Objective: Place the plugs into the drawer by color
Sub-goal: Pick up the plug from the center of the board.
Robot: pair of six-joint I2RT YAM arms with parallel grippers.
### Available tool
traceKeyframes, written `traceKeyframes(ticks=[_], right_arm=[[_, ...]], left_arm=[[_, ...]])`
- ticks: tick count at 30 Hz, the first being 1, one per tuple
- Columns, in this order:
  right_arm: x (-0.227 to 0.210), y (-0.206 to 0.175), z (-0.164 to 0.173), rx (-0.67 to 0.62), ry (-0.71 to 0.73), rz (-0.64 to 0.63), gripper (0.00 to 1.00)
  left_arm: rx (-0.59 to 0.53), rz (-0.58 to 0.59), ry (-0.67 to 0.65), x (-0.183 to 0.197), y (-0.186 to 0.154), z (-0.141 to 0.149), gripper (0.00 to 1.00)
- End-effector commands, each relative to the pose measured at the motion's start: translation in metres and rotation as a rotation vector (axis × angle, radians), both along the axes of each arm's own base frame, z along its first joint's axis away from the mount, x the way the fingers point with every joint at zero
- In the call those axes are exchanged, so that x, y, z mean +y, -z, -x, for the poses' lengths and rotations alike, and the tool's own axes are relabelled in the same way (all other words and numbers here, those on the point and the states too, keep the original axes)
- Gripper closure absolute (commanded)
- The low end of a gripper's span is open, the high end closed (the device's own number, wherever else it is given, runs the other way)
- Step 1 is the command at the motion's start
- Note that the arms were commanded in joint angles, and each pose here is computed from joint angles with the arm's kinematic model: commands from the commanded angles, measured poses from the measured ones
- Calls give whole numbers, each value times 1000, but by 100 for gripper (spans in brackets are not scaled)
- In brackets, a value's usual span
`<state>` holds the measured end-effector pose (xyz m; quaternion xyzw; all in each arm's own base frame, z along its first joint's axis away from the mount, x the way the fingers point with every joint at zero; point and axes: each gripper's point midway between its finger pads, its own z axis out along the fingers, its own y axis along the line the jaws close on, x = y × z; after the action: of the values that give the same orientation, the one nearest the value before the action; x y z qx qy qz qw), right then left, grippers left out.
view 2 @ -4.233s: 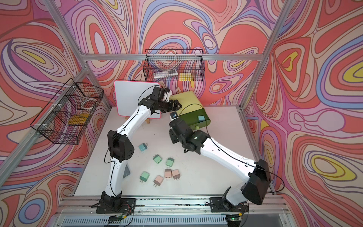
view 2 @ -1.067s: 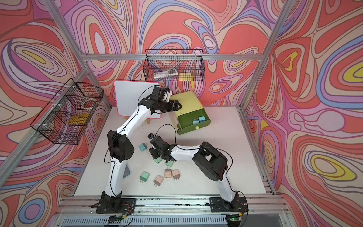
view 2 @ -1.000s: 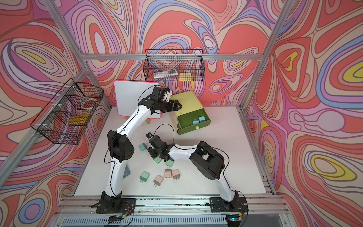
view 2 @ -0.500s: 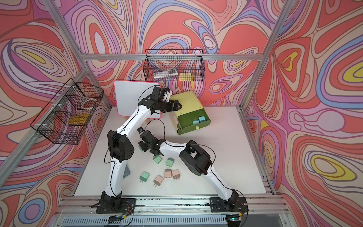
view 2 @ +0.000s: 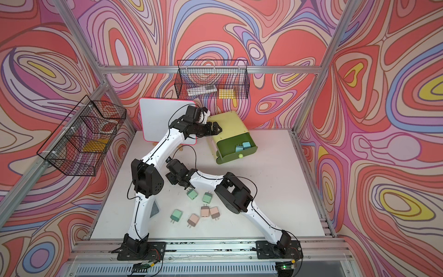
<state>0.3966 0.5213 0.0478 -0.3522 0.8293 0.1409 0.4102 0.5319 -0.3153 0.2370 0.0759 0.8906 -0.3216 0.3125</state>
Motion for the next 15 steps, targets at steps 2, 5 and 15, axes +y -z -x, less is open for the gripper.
traceKeyframes(ticks=[2,5,15], right_arm=[[-20,8,13,20,0,77,29],[-25,2,18,18,2,75,29],[-49,-14,32,36,41,46,29]], left_arm=[[-61,25,17,-3,-32,6,10],[-55,32,21,-5,-31,6,10],[-69,29,17,-3,-36,6,10]])
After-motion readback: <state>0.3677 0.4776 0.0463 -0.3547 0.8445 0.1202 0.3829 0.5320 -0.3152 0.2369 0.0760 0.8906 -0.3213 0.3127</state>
